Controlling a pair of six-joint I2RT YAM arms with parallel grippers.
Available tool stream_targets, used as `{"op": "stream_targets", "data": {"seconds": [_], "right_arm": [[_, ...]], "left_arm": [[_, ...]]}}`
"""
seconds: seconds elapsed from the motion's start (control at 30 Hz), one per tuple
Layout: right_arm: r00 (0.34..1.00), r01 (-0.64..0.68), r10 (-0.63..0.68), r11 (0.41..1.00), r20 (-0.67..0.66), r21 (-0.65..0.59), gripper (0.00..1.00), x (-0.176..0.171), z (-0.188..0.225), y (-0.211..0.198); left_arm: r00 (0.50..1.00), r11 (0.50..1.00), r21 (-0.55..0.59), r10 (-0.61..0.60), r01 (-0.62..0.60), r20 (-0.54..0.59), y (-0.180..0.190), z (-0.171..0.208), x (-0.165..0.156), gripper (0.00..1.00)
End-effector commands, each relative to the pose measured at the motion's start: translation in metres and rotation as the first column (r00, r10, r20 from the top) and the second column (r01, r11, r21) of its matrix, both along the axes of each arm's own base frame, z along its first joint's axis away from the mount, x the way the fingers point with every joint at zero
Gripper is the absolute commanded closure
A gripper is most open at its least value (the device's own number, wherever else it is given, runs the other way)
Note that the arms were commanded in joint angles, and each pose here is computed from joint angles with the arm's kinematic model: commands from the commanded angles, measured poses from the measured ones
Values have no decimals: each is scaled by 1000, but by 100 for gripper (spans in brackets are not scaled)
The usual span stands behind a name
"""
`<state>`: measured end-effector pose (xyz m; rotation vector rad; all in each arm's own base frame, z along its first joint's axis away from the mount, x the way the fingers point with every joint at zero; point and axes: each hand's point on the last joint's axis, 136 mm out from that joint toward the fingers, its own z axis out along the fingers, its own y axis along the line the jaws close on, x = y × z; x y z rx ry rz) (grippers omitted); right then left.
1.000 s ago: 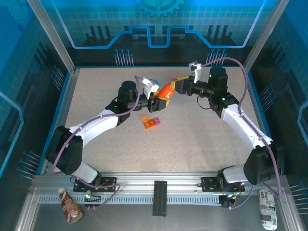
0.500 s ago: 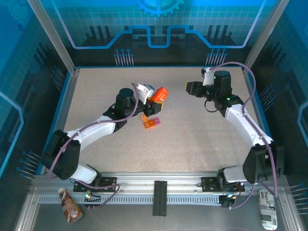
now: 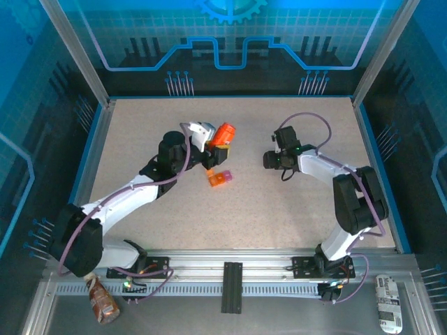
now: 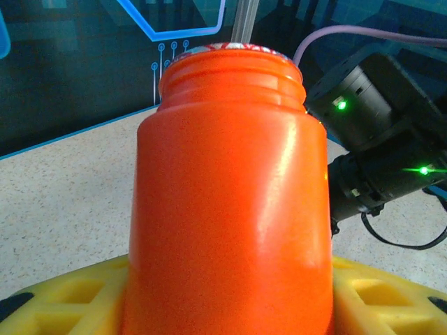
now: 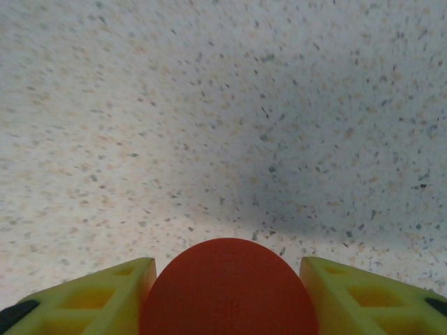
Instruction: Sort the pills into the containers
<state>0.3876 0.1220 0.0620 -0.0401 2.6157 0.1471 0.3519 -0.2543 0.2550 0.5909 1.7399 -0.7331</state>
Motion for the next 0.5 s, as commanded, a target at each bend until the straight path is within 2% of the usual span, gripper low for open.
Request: {"op": "stream_targets", "data": {"seconds": [0.0,0.1,0.27,0.47], "right_arm": [[997,66,-69,996,-38,-68,43,-4,-18,-11],[994,81,-86,994,-68,-68,40,-7,-30,-11],[993,78,-83,995,-86,-55,27,-9,-35,-7],[998,57,-57,998,-9,-4,14,-6,5,-2]], "left_arm": [[999,999,-13,31,-31,14,9,8,-4,100],[999,999,-12,41,-40,11,11,10,-5,100],[999,999,-12,52,-52,8,15,12,-8,100],[997,997,-7,72,-72,-9,22,12,-15,100]]}}
